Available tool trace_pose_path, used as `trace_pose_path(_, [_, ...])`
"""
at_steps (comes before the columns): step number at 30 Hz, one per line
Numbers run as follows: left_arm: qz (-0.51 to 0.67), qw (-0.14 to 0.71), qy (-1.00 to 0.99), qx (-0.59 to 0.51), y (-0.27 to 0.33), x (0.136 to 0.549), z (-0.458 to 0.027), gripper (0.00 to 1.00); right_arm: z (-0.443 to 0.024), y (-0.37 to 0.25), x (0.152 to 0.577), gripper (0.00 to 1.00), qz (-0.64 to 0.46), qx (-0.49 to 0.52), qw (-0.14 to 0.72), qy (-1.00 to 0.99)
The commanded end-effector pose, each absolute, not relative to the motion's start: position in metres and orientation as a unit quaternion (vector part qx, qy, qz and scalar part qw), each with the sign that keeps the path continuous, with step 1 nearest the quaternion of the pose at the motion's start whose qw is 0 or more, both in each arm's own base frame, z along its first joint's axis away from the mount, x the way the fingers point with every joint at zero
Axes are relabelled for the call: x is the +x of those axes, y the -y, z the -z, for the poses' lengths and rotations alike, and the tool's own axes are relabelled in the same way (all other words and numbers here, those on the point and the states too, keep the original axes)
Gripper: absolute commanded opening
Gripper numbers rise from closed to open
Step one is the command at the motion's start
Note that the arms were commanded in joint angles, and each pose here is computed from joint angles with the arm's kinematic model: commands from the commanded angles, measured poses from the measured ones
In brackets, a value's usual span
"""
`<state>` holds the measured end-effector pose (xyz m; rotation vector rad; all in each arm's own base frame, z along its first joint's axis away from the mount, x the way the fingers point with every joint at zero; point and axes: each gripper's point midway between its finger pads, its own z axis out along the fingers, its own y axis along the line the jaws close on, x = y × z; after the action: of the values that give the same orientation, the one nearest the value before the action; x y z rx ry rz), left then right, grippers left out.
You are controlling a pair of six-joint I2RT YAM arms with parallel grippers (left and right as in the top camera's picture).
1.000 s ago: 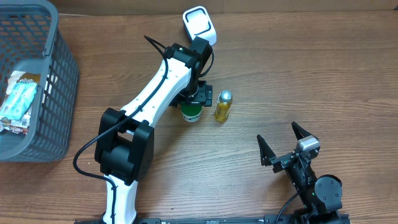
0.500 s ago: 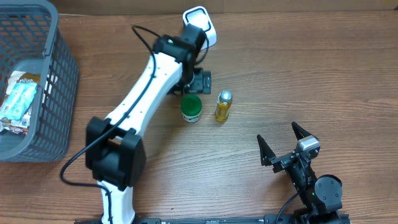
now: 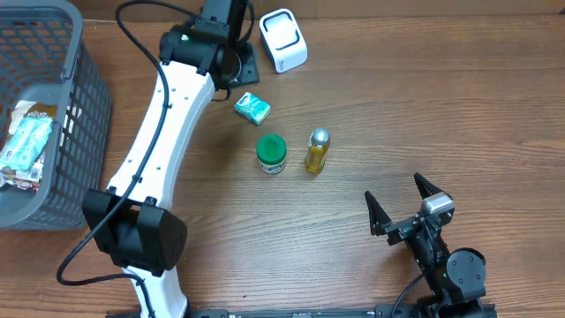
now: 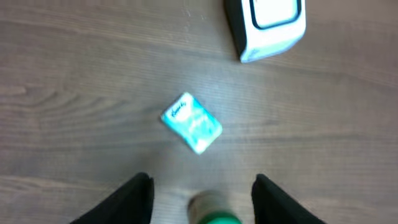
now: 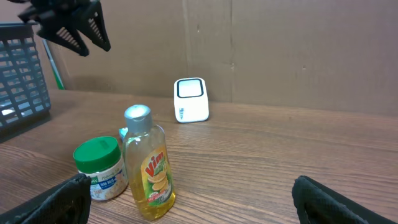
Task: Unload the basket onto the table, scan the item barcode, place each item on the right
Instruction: 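Hold the Kleenex tissue pack under the scanner with the left gripper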
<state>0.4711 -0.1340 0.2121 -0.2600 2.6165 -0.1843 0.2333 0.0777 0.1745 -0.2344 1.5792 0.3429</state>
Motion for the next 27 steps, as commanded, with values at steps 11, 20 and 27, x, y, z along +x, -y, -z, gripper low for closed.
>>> trace_pose_path(11, [0.035, 0.177, -0.978, -0.106, 0.153, 0.5, -0.093, 0.08, -0.172, -0.077, 0.234, 1.0, -0.152, -0.102, 0.685, -0.706])
trace_pose_path(20, [0.008, 0.121, -0.991, -0.063, 0.155, 0.493, -0.032, 0.04, -0.172, -0.077, 0.234, 1.0, -0.152, -0.102, 0.684, -0.706])
trace_pose_path(27, [-0.046, 0.093, -0.994, 0.03, 0.137, 0.48, -0.027, 0.09, -0.172, -0.077, 0.234, 1.0, -0.152, -0.102, 0.685, -0.706])
